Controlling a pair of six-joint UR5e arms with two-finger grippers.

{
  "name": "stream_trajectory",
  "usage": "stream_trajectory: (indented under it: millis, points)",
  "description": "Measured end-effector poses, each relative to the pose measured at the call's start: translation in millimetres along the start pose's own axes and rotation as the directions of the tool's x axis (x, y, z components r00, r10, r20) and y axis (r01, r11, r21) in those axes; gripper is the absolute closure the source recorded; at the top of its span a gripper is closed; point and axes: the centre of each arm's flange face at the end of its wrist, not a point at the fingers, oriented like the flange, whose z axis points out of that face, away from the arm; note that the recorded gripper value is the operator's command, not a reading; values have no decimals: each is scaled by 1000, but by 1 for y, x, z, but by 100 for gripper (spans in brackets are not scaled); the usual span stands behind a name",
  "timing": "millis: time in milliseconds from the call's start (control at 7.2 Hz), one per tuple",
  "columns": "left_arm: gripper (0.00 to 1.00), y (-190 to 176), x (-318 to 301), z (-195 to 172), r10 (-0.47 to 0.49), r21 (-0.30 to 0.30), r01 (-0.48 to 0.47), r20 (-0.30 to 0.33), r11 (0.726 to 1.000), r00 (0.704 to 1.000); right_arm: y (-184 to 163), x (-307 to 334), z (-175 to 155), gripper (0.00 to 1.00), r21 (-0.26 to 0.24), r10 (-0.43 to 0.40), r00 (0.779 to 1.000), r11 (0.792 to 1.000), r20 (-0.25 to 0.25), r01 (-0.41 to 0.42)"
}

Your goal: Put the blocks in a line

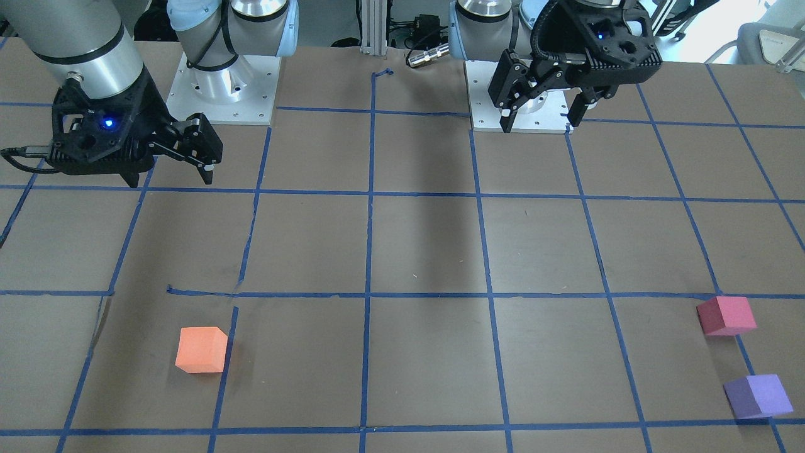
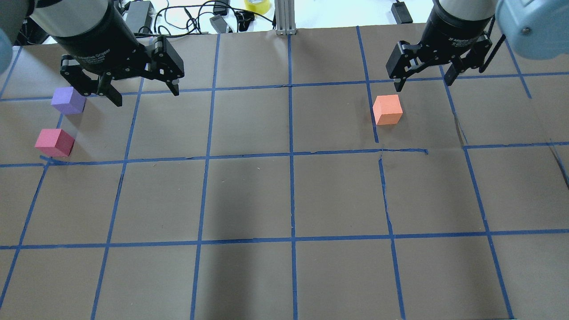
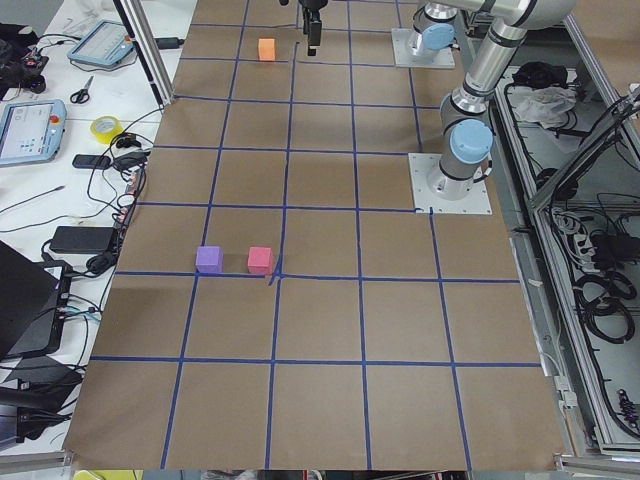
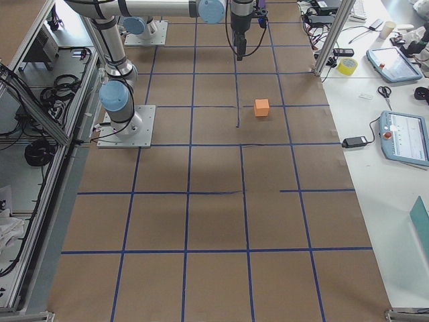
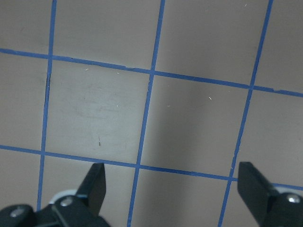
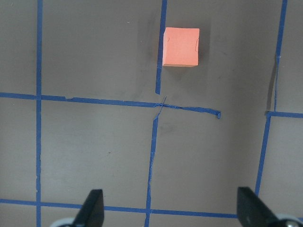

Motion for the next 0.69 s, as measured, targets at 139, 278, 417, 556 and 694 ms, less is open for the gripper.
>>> stream_trajectory:
  millis: [139,278,417,556,694]
  points:
    - [0,1,0,0,1,-1,-1,1,1000,1000,-2,1,0,0,9,4,1000,1000,0,-4]
    - [0,2,0,1,2,-2,-2,2,1000,1000,-7,2,4,0,18,8,1000,1000,3,-8]
    - [0,2,0,0,3,-1,-3,3,1000,1000,-25,7,15,0,37,13,1000,999,6,-13]
    - [0,3,-1,0,2,0,-2,4,1000,1000,-53,18,34,0,60,17,1000,998,3,-17]
    - [0,3,-1,-1,2,1,-2,4,1000,1000,-88,31,65,0,77,15,1000,997,0,-14]
